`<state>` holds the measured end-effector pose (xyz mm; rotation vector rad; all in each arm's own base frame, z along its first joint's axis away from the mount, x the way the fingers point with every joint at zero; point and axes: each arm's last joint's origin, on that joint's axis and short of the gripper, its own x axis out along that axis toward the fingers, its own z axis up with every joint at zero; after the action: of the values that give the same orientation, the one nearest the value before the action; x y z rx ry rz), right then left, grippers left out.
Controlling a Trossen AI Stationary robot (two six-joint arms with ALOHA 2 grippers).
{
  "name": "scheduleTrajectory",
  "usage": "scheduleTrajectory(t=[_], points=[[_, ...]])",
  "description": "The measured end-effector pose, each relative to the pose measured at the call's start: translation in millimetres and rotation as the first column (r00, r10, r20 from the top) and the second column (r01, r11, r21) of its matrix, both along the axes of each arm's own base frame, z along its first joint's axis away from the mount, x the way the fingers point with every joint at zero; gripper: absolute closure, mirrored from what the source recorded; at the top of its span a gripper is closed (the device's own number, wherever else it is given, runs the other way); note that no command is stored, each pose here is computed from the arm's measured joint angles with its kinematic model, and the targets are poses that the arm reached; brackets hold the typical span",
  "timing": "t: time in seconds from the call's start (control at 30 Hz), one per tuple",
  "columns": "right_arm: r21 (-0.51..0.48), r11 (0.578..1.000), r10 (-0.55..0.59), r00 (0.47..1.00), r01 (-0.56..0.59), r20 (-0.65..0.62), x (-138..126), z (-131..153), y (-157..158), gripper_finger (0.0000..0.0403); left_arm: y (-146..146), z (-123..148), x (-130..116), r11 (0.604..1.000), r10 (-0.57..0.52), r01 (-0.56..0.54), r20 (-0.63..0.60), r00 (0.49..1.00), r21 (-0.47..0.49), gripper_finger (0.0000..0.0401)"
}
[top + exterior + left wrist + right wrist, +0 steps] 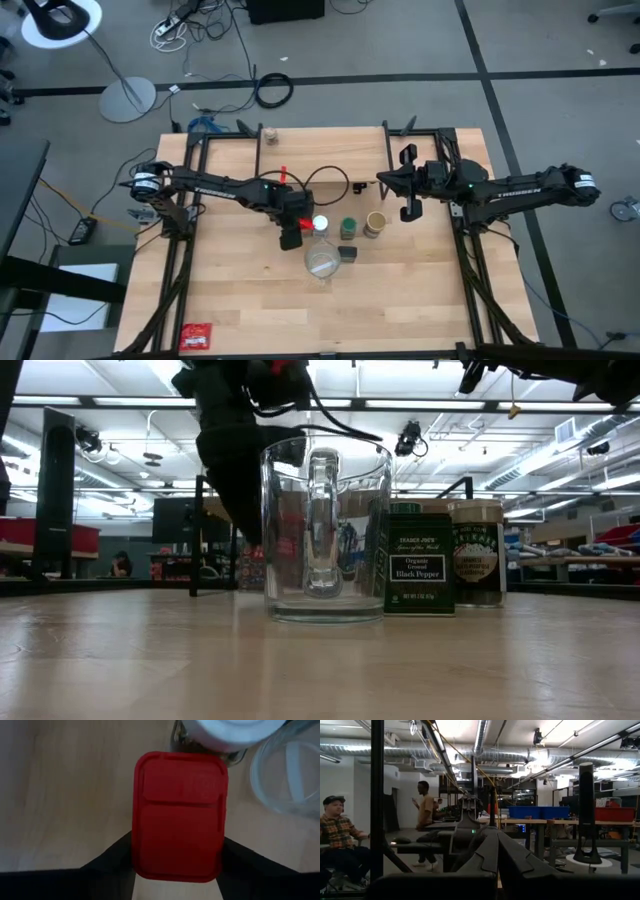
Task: Shelf spices
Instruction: Move the red seasoning can to the center of the table
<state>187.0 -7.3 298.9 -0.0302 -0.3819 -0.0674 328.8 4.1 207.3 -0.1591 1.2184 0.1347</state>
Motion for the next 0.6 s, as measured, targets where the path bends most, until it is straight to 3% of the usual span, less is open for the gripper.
scheduleTrajectory(t=[0.13, 0.33, 0.43, 0.6], points=[[0.0, 1.0, 0.0, 1.0, 0.0, 0.004, -0.1, 0.3, 0.0, 0.04, 0.7, 15.1, 0.1, 0.999, 0.012, -0.012, -0.011, 1.0, 0.029, 0.0195], [0.0, 1.0, 0.0, 1.0, 0.0, 0.004, -0.2, 0.4, 0.0, 0.04, 1.7, 72.2, -8.8, 0.991, 0.046, -0.056, 0.084, 0.995, 0.123, 0.0195], [0.0, 1.0, -0.001, 1.0, 0.001, 0.001, 0.0, 0.0, 0.0, 0.04, 3.1, 112.7, -14.5, 0.979, 0.124, -0.152, 0.199, 0.972, 0.136, 0.0195], [-0.015, 1.0, -0.007, 1.0, 0.007, -0.005, 0.2, -0.4, 0.0, 0.04, 7.0, 175.2, -25.0, 0.927, 0.281, -0.345, 0.337, 0.898, 0.146, 0.0195]])
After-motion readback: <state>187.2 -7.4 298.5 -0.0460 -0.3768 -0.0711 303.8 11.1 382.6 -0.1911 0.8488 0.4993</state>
